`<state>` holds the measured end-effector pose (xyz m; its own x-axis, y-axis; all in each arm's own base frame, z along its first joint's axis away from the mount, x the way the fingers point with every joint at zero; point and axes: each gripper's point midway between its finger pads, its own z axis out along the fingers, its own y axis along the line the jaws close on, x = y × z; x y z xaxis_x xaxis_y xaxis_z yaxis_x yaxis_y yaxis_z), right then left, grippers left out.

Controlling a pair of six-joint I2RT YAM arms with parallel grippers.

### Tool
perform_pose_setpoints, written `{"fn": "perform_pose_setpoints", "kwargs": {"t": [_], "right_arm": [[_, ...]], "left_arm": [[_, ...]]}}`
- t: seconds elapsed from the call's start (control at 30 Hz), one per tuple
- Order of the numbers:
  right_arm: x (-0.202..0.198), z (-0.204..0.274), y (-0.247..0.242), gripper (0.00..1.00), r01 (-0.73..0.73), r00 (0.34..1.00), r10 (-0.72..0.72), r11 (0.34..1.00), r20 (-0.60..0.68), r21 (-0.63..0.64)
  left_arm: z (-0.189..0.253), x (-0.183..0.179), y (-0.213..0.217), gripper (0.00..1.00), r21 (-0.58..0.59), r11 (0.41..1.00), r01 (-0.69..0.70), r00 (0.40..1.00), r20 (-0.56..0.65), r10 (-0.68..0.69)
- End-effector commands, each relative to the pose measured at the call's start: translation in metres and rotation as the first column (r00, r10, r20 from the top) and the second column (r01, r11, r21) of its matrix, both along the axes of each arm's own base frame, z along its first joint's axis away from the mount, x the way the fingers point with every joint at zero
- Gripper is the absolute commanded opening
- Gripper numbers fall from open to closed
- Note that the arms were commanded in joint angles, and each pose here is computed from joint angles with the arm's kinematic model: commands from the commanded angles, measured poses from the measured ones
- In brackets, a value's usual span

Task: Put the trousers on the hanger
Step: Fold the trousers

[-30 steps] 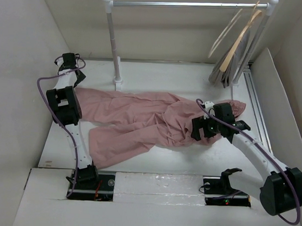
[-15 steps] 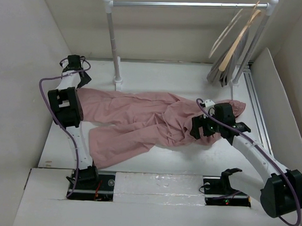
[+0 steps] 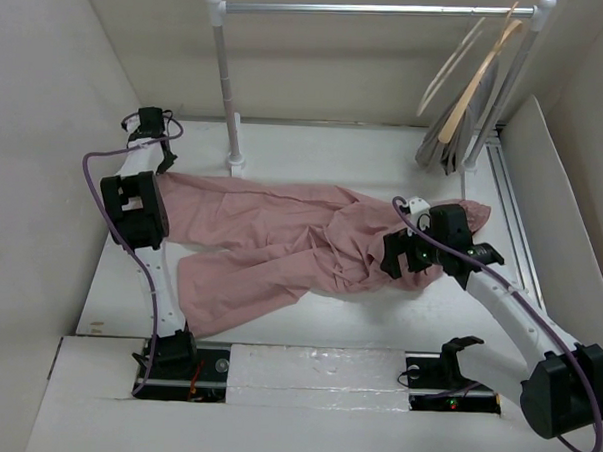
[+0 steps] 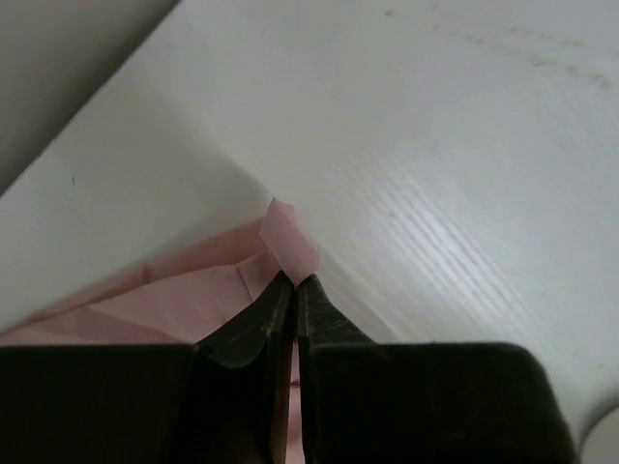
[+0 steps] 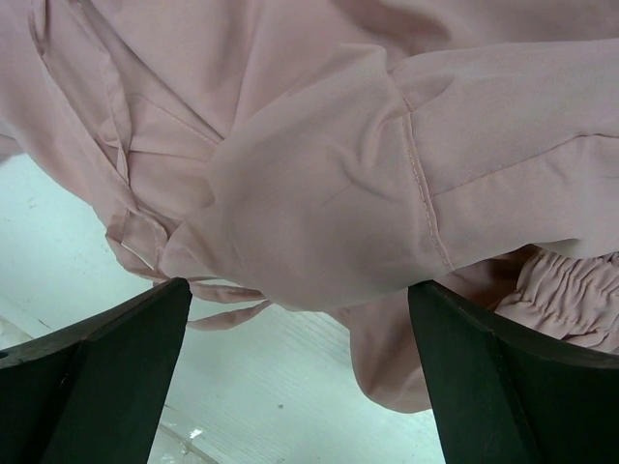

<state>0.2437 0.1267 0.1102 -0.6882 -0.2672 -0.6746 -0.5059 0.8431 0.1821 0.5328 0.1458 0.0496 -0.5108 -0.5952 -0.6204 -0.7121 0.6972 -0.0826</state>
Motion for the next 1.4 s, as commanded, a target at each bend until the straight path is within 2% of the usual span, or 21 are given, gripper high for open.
{"fn": "perform_pose_setpoints", "kwargs": {"t": [0.0,0.13,0.2,0.27,0.33,0.37,0.47,0.5,0.53,0.6,0.63,0.67,0.7,0.83,0.93,0.97,1.0,1.07,1.23,1.27,1.37], "right_arm": [[0.011,0.018,-0.001,0.99,-0.009,0.998,0.010,1.000,0.057,-0.005],[0.013,0.015,-0.007,1.00,-0.001,0.999,0.002,1.000,0.042,-0.020],[0.015,0.020,-0.006,1.00,-0.007,0.999,0.009,1.000,0.051,-0.022],[0.017,0.025,-0.010,1.00,-0.002,0.998,0.003,1.000,0.055,-0.030],[0.018,0.034,-0.010,1.00,-0.003,0.998,0.005,0.999,0.066,-0.032],[0.018,0.037,-0.010,1.00,-0.004,0.997,0.006,1.000,0.073,-0.031],[0.017,0.039,-0.004,1.00,-0.016,0.997,0.016,1.000,0.078,0.007],[0.018,0.037,-0.001,1.00,-0.022,0.997,0.020,1.000,0.077,0.021],[0.023,0.037,0.004,1.00,-0.027,0.995,0.022,0.999,0.095,0.043],[0.022,0.022,0.010,1.00,-0.036,0.998,0.033,0.997,0.049,0.067],[0.021,0.016,0.009,1.00,-0.032,0.999,0.031,0.997,0.022,0.063],[0.023,0.006,0.008,1.00,-0.019,1.000,0.020,0.999,-0.016,0.048],[0.024,0.001,0.007,1.00,-0.008,1.000,0.009,0.999,-0.029,0.041],[0.018,-0.013,0.006,0.95,0.030,0.998,-0.028,0.999,-0.059,0.043],[0.022,-0.018,0.010,0.60,0.045,0.998,-0.042,0.996,-0.046,0.074],[0.025,-0.017,0.010,0.37,0.051,0.998,-0.048,0.996,-0.038,0.070],[0.027,-0.016,0.008,0.21,0.055,0.998,-0.054,0.996,-0.028,0.063],[0.034,-0.005,0.006,0.00,0.048,0.999,-0.048,0.998,0.007,0.043],[0.023,0.054,-0.030,0.00,0.154,0.982,-0.146,0.986,0.121,-0.058],[0.021,0.080,-0.036,0.00,0.171,0.967,-0.158,0.984,0.199,-0.052],[-0.014,0.094,-0.049,0.01,0.177,0.973,-0.164,0.981,0.163,-0.073]], "left_arm": [[0.121,0.026,0.004,0.00,0.077,0.996,-0.041,0.962,0.271,0.019],[0.139,0.039,0.018,0.00,0.116,0.988,-0.106,0.949,0.309,0.065],[0.119,0.042,0.024,0.00,0.135,0.984,-0.120,0.963,0.258,0.082],[0.110,0.048,0.018,0.37,0.107,0.990,-0.091,0.961,0.269,0.060],[0.101,0.044,0.017,0.59,0.064,0.995,-0.081,0.968,0.244,0.063],[0.099,0.041,0.015,0.64,0.060,0.995,-0.075,0.972,0.229,0.060],[0.110,0.031,-0.017,0.65,0.055,0.998,0.011,0.974,0.226,-0.023],[0.144,0.023,-0.030,0.65,0.068,0.997,0.036,0.956,0.289,-0.054],[0.121,0.006,-0.060,0.65,0.065,0.993,0.094,0.966,0.237,-0.107],[0.168,-0.012,-0.091,0.65,0.096,0.986,0.136,0.921,0.355,-0.162],[0.141,-0.032,-0.108,0.64,0.088,0.981,0.172,0.934,0.302,-0.191],[0.145,-0.039,-0.142,0.64,0.091,0.967,0.237,0.913,0.319,-0.253],[0.155,-0.052,-0.158,0.64,0.086,0.958,0.274,0.897,0.338,-0.287],[0.100,-0.105,-0.212,0.62,-0.023,0.916,0.399,0.892,0.238,-0.383],[0.071,-0.125,-0.215,0.61,-0.048,0.915,0.400,0.901,0.204,-0.383],[0.063,-0.129,-0.214,0.60,-0.055,0.918,0.394,0.907,0.188,-0.378],[0.052,-0.131,-0.211,0.60,-0.065,0.919,0.389,0.913,0.163,-0.375],[0.035,-0.136,-0.208,0.59,-0.081,0.919,0.386,0.918,0.129,-0.375],[0.012,-0.140,-0.197,0.58,-0.148,0.926,0.347,0.936,0.110,-0.334],[0.010,-0.138,-0.196,0.58,-0.157,0.927,0.341,0.939,0.113,-0.326],[-0.001,-0.130,-0.191,0.58,-0.194,0.929,0.316,0.948,0.089,-0.304]]}}
